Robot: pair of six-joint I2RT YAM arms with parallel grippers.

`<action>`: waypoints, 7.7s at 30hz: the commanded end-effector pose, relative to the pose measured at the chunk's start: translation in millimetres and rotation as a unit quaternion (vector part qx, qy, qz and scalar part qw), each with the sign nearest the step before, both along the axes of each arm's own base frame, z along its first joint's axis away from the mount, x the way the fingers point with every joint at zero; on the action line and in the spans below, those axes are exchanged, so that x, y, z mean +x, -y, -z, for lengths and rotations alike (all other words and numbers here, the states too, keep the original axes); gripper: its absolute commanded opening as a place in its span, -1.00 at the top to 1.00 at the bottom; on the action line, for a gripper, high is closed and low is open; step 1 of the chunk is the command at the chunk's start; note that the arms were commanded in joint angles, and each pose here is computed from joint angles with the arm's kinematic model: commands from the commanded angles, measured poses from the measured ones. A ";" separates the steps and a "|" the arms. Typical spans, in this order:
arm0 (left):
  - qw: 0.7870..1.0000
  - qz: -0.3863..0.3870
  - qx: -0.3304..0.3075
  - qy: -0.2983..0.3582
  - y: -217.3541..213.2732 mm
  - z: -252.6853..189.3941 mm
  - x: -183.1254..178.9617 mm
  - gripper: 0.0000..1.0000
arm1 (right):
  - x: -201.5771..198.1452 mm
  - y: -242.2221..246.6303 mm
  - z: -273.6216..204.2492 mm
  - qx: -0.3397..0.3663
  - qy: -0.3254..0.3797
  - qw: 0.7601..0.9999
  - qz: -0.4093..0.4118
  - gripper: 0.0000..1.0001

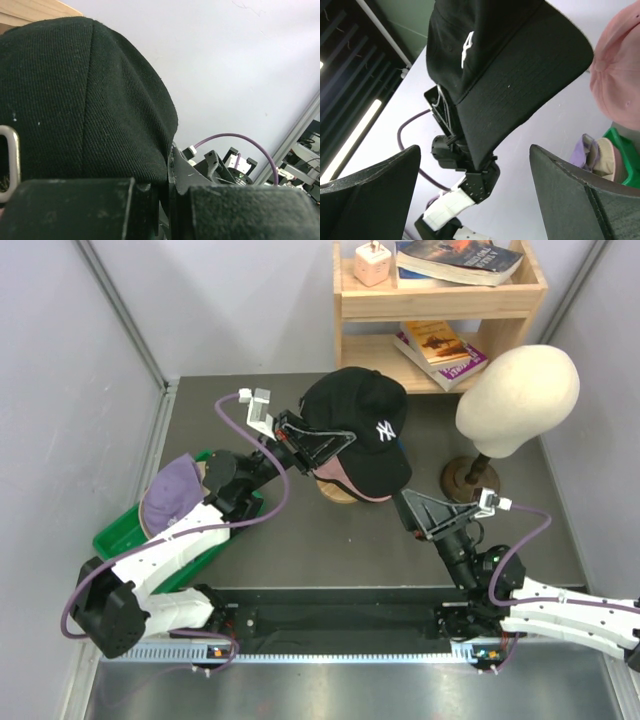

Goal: Stack the hats

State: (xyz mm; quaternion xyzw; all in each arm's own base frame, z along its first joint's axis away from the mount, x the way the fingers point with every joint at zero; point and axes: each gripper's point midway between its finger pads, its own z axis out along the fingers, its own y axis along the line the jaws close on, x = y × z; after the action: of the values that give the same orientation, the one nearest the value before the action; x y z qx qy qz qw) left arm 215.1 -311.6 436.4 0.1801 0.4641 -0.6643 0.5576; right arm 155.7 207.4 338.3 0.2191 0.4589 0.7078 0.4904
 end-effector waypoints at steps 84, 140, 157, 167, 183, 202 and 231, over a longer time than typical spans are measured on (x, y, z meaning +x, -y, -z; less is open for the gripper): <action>0.731 -0.642 0.230 -0.036 -267.0 50.5 20.4 -0.98 | 138.3 -17.2 86.7 -0.125 -0.160 0.979 -0.014 1.00; 0.757 -0.578 0.302 -0.037 -214.8 88.9 50.5 -0.98 | 149.7 64.5 230.5 -0.294 -0.271 0.908 0.127 0.88; 0.759 -0.571 0.312 -0.040 -209.6 94.6 53.8 -0.98 | 140.7 54.8 209.8 -0.286 -0.214 0.928 0.103 -0.35; 0.758 -0.570 0.313 -0.041 -209.5 96.0 53.9 -0.98 | 121.0 39.2 199.1 -0.265 -0.173 0.947 0.051 -0.50; 0.759 -0.564 0.322 -0.041 -204.2 100.3 57.4 -0.98 | 118.8 18.3 171.2 -0.263 -0.098 0.960 0.010 -0.25; 0.758 -0.561 0.330 -0.040 -201.3 103.8 59.5 -0.98 | 111.4 13.1 182.5 -0.283 -0.123 0.951 -0.018 0.86; 0.645 -0.632 0.426 -0.052 -239.5 124.1 68.2 -0.98 | 125.3 41.8 211.0 -0.336 -0.182 0.922 0.061 -0.59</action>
State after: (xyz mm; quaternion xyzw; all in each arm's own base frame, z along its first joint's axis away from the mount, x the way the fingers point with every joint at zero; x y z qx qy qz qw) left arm 280.5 -95.8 315.5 0.0272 0.7146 0.0190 0.6987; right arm 274.4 178.2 118.6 0.2036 0.7332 0.4691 0.4484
